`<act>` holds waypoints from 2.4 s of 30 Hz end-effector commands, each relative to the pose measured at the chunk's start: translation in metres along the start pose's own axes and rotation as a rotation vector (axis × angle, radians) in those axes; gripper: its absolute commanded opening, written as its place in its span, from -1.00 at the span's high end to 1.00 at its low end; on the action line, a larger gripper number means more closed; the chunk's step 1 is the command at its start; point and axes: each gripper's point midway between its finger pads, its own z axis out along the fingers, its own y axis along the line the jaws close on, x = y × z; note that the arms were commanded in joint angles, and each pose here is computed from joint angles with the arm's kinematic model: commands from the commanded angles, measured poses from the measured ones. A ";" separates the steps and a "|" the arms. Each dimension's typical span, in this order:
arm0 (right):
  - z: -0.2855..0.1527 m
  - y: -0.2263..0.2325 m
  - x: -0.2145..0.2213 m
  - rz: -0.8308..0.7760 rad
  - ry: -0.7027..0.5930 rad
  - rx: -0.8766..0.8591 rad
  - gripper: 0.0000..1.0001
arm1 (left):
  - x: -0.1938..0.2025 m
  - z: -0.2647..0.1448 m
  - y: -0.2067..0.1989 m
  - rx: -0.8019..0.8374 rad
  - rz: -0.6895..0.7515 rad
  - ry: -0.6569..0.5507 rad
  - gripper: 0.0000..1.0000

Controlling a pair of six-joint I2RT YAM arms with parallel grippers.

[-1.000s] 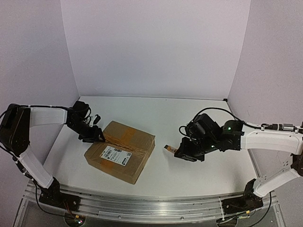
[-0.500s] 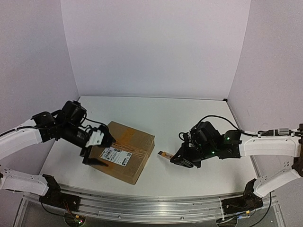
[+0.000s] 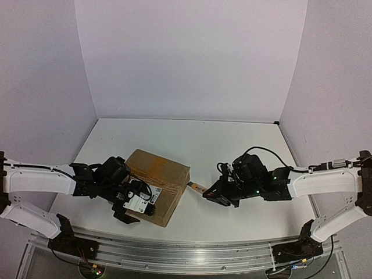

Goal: Unpack the express box

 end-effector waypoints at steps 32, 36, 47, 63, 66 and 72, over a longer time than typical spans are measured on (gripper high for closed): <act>-0.007 0.016 -0.042 0.067 -0.230 -0.114 1.00 | 0.014 0.049 0.018 -0.027 -0.168 0.053 -0.34; -0.001 0.020 -0.043 0.062 -0.217 -0.126 1.00 | 0.013 0.049 0.018 -0.024 -0.166 0.048 -0.33; 0.004 0.031 -0.042 0.057 -0.203 -0.186 1.00 | 0.014 0.050 0.018 -0.021 -0.167 0.048 -0.32; 0.010 0.015 -0.041 0.103 -0.206 -0.148 1.00 | 0.013 0.051 0.019 -0.024 -0.167 0.047 -0.31; 0.007 0.010 -0.043 0.118 -0.228 -0.133 1.00 | 0.013 0.051 0.020 -0.026 -0.163 0.046 -0.31; 0.008 0.008 -0.042 0.120 -0.222 -0.124 1.00 | 0.014 0.051 0.018 -0.023 -0.166 0.047 -0.30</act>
